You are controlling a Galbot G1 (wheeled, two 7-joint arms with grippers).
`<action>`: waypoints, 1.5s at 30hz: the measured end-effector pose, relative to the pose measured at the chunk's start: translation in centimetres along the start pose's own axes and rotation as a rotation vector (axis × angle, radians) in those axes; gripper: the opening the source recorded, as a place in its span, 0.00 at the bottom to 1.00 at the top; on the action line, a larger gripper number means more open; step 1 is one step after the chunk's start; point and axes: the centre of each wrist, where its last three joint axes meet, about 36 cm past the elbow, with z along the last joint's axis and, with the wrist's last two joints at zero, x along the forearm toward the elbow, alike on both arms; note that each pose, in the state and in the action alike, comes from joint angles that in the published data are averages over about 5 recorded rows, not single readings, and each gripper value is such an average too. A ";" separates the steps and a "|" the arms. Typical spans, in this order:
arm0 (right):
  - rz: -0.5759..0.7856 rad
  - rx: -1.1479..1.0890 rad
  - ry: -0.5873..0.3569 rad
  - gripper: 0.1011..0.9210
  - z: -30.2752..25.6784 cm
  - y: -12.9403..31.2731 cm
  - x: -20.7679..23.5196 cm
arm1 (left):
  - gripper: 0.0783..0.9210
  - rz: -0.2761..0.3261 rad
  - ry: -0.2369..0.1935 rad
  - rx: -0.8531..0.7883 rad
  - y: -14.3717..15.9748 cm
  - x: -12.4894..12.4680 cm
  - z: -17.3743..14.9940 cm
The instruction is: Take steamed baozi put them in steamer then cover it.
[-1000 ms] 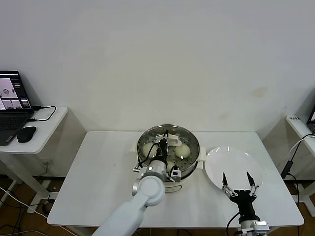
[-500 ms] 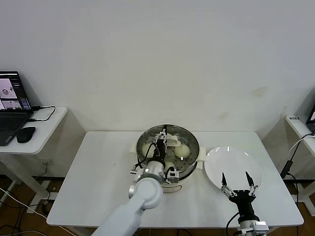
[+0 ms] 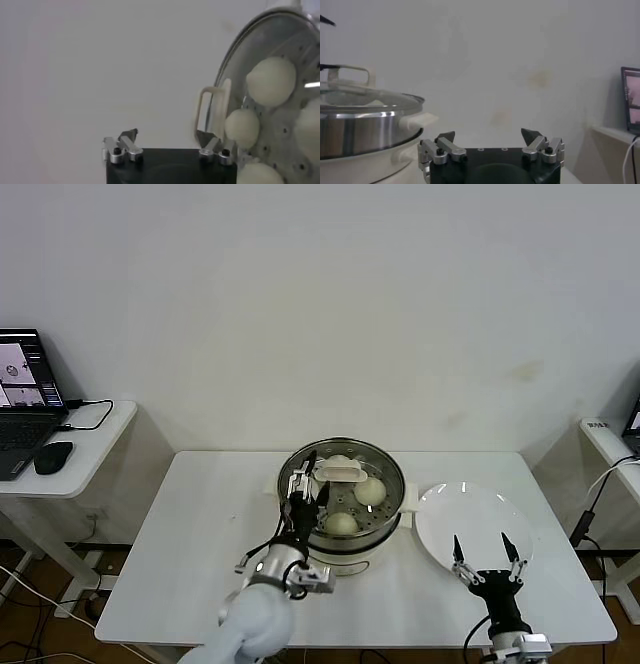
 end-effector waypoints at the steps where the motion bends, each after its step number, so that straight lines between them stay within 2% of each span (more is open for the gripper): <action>1: -0.001 -0.001 -0.001 0.88 0.0 0.0 0.0 | 0.88 -0.004 -0.008 0.020 0.2 0.4 0.1; 9: -0.008 -0.016 -0.009 0.88 -0.2 0.1 -0.2 | 0.88 -0.069 -0.063 0.277 1.5 4.0 1.7; 12: -0.011 -0.020 -0.013 0.88 -0.4 0.0 -0.2 | 0.88 -0.095 -0.064 0.441 1.3 5.4 2.7; 15: -0.016 -0.024 -0.014 0.88 -0.6 -0.2 0.0 | 0.88 -0.130 -0.047 0.614 0.8 7.0 4.1; 21: -0.033 -0.029 0.002 0.88 -0.5 -0.9 0.8 | 0.88 -0.196 0.031 0.903 -0.1 10.7 6.5; 27: -0.054 -0.033 0.034 0.88 -0.4 -1.7 2.1 | 0.88 -0.252 0.145 1.068 -1.4 14.6 8.3; 32: -0.068 -0.031 0.055 0.88 -0.1 -2.0 2.9 | 0.88 -0.283 0.241 1.152 -2.8 17.3 9.4; 38: -0.084 -0.036 0.071 0.88 0.3 -1.7 3.4 | 0.88 -0.301 0.327 1.199 -4.0 19.8 10.8; 45: -0.112 -0.054 0.089 0.88 0.4 -1.3 4.0 | 0.88 -0.283 0.388 1.227 -4.9 21.8 11.6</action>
